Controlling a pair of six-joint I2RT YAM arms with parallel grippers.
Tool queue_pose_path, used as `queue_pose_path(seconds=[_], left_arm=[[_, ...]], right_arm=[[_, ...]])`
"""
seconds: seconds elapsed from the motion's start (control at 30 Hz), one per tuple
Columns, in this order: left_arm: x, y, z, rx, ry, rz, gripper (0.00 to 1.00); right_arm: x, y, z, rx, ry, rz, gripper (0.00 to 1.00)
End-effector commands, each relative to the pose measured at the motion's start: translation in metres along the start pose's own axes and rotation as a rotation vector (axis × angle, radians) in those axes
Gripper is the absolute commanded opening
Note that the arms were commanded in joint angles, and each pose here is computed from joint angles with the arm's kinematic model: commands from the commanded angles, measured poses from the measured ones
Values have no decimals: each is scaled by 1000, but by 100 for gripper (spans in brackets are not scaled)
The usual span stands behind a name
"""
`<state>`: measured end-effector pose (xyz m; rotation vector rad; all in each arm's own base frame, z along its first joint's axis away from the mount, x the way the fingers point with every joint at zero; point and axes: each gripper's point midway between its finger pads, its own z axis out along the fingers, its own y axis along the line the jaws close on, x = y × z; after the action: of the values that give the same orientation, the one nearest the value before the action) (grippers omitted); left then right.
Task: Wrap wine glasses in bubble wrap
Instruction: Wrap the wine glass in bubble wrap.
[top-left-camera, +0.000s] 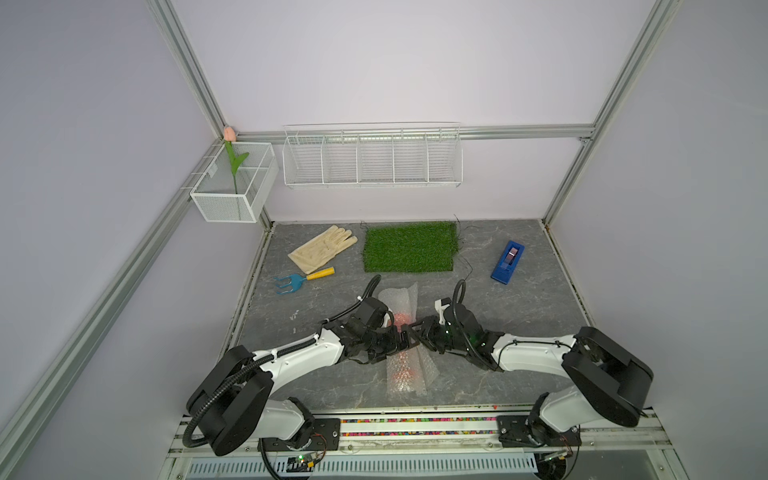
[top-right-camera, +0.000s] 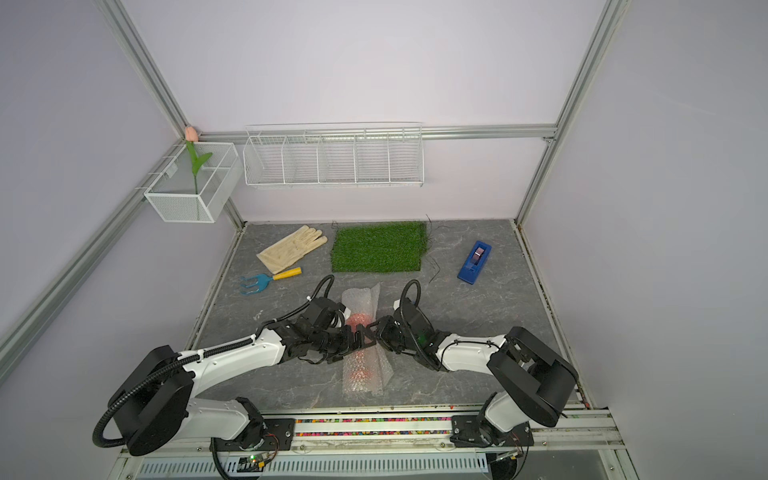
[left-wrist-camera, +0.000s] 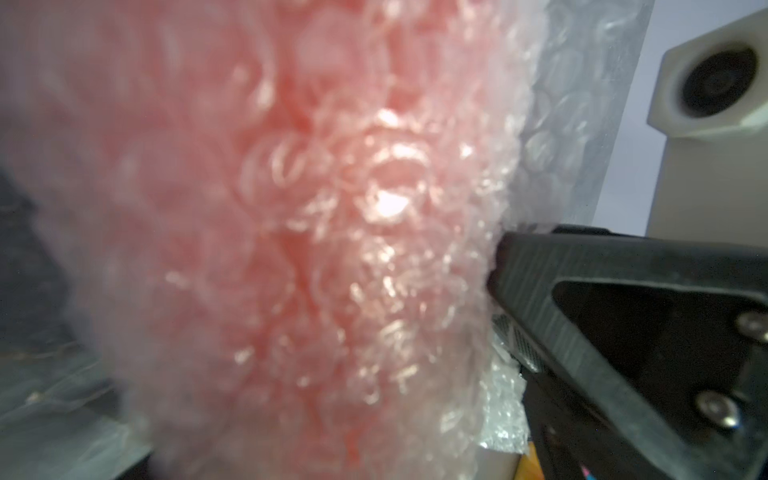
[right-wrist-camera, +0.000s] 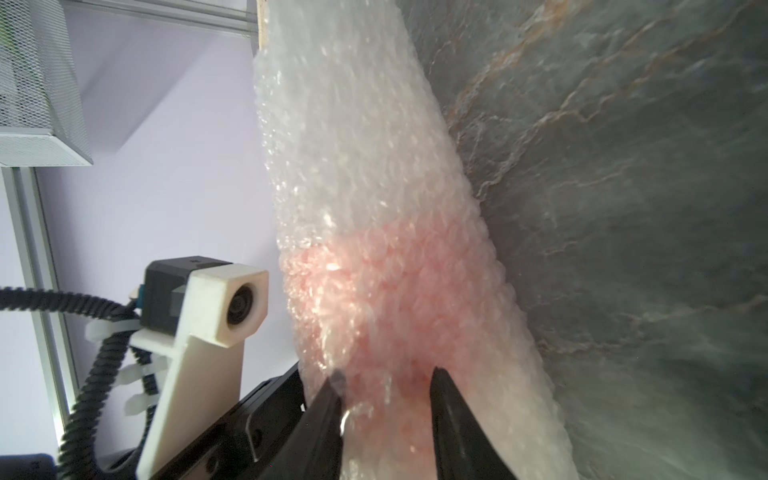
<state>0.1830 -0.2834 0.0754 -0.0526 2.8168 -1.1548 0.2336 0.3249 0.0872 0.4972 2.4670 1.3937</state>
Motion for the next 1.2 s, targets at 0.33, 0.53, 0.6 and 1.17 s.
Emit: queue_pose_path(seconds=[0.33,0.53,0.6,1.17], left_arm=[[-8,-25,-1,142,-24,29,100],[-5,-23,3,164,-7,27,100],[-5,-25,4,176,-4,30,100],[-14,-1,13,50,-36,11,81]], right_arm=[[13,7,-5,-2,3,5,39],[15,2,1,8,-4,18,39],[15,3,2,9,-8,19,39],[22,10,0,-17,-3,22,45]])
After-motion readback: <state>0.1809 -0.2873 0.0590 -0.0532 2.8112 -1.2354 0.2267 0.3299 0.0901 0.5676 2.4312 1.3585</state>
